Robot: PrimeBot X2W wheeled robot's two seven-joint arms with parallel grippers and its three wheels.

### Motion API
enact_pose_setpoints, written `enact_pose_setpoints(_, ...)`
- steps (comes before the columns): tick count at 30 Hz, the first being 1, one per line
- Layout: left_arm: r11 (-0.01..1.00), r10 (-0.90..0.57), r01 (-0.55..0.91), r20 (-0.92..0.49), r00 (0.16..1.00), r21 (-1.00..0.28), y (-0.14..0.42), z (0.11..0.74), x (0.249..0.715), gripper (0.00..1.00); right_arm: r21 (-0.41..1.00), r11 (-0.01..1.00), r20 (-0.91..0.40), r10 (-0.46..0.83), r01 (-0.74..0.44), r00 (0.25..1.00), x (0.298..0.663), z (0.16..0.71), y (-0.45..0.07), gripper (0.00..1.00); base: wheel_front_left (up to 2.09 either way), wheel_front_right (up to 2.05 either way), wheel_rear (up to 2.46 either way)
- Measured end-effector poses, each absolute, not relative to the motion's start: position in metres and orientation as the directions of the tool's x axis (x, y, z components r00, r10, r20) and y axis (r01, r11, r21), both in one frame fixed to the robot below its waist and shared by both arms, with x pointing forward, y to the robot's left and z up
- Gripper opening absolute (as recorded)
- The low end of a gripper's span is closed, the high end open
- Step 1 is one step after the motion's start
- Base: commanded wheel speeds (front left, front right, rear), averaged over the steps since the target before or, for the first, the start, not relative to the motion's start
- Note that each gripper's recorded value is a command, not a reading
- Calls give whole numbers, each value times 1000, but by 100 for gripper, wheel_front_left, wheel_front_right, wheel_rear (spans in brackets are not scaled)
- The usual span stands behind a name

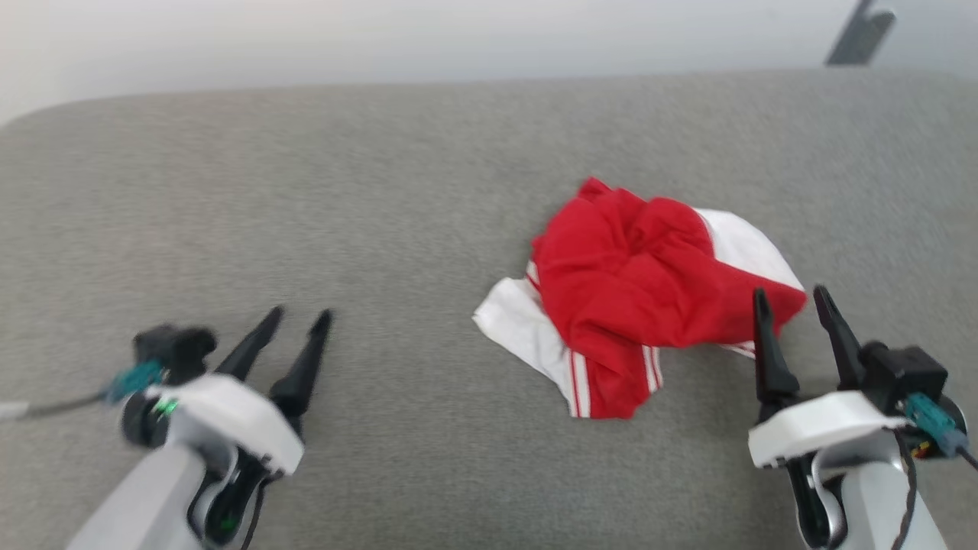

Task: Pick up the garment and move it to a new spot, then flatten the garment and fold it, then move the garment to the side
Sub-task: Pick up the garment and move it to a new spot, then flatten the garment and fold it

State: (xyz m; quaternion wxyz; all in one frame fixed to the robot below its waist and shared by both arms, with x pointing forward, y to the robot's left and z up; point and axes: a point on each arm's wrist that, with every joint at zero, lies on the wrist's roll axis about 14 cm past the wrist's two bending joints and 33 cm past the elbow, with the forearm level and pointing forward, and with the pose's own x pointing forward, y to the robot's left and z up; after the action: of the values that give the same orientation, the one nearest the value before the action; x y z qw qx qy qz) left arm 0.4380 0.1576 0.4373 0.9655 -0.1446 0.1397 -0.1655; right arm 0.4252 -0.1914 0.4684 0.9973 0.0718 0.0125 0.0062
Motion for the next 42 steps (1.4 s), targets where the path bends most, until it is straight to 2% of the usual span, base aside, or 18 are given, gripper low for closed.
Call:
enact_pose_setpoints(7, 957, -160, 120, -136, 978, -264, 209, 453, 393, 100, 136, 990, -8, 26, -25, 1000, 412, 475, -187, 100, 0, 0, 0)
enact_pose_setpoints(16, 983, -25, 13, -63, 998, -183, 239, 468, 344, 100, 116, 993, 50, 8, -13, 999, 393, 496, -197, 100, 0, 0, 0)
enact_pose_setpoints(34, 985, -52, 40, -63, 997, -169, 224, 465, 339, 100, 119, 993, 55, -22, 16, 998, 380, 497, -206, 100, 0, 0, 0)
enact_pose_setpoints(39, 984, -94, 84, -56, 994, -156, 215, 468, 345, 100, 124, 992, 59, -26, 19, 998, 380, 498, -207, 100, 0, 0, 0)
enact_pose_setpoints(42, 977, -167, 159, -48, 985, -140, 197, 472, 353, 100, 126, 992, 60, -31, 24, 998, 381, 498, -209, 100, 0, 0, 0)
